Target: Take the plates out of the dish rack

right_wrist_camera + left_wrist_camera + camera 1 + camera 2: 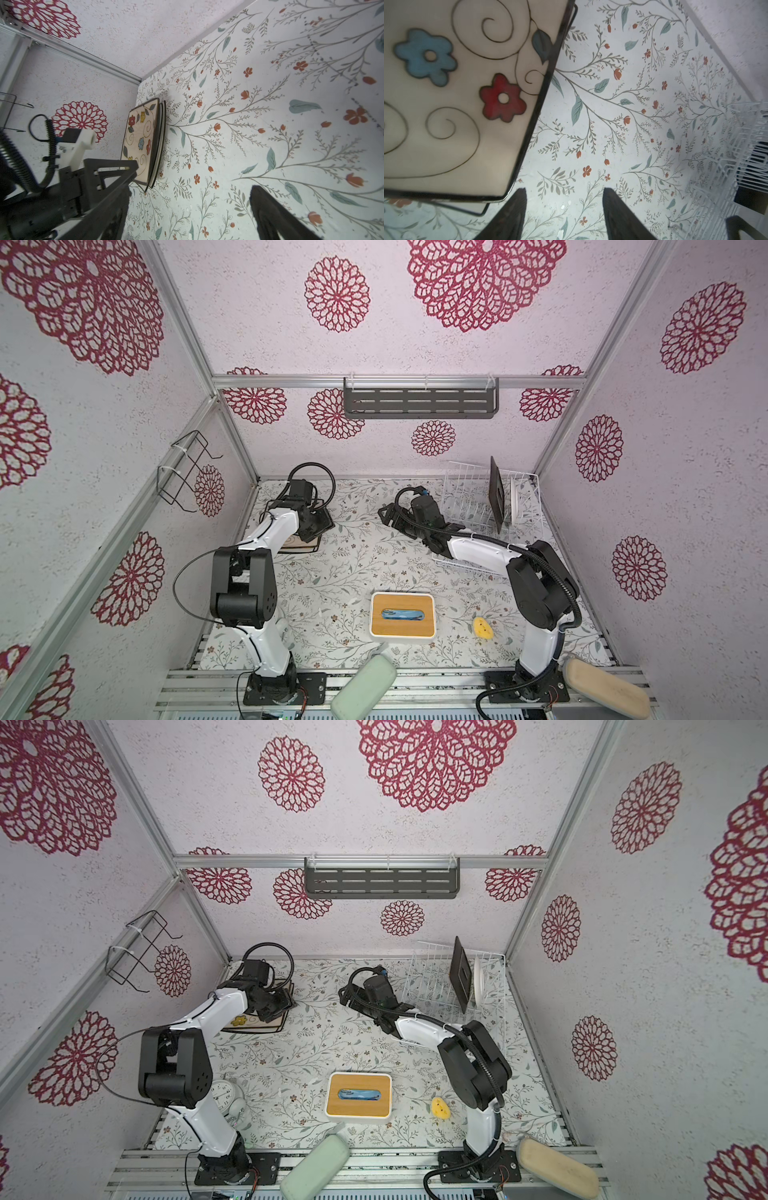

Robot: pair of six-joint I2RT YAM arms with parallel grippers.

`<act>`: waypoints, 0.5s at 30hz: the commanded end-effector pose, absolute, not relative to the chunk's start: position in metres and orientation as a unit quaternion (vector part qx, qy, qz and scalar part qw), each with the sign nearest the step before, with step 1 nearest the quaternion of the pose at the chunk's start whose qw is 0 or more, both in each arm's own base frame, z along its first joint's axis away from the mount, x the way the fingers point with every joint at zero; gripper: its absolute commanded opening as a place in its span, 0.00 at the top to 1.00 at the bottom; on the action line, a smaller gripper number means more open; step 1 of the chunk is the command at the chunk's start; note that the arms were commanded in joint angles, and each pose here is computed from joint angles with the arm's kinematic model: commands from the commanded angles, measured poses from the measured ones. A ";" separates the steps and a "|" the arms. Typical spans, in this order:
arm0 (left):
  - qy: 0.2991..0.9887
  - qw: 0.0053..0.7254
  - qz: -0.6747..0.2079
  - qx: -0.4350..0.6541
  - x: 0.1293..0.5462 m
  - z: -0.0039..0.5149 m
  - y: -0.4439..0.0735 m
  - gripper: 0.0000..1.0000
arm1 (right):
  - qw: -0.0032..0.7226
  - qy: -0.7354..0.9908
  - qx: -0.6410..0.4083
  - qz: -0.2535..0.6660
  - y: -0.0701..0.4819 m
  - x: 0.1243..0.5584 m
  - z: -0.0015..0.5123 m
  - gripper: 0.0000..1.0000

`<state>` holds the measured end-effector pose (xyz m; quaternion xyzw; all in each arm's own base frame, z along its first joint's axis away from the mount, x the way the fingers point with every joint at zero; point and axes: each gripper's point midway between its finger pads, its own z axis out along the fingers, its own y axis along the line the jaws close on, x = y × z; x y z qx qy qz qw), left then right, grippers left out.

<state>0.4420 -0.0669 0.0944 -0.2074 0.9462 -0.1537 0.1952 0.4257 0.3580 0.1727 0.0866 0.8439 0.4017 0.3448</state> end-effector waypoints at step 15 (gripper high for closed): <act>0.974 0.116 -0.075 -0.178 0.435 0.039 -0.070 0.37 | 0.382 0.817 0.084 0.425 0.354 0.429 0.214 0.07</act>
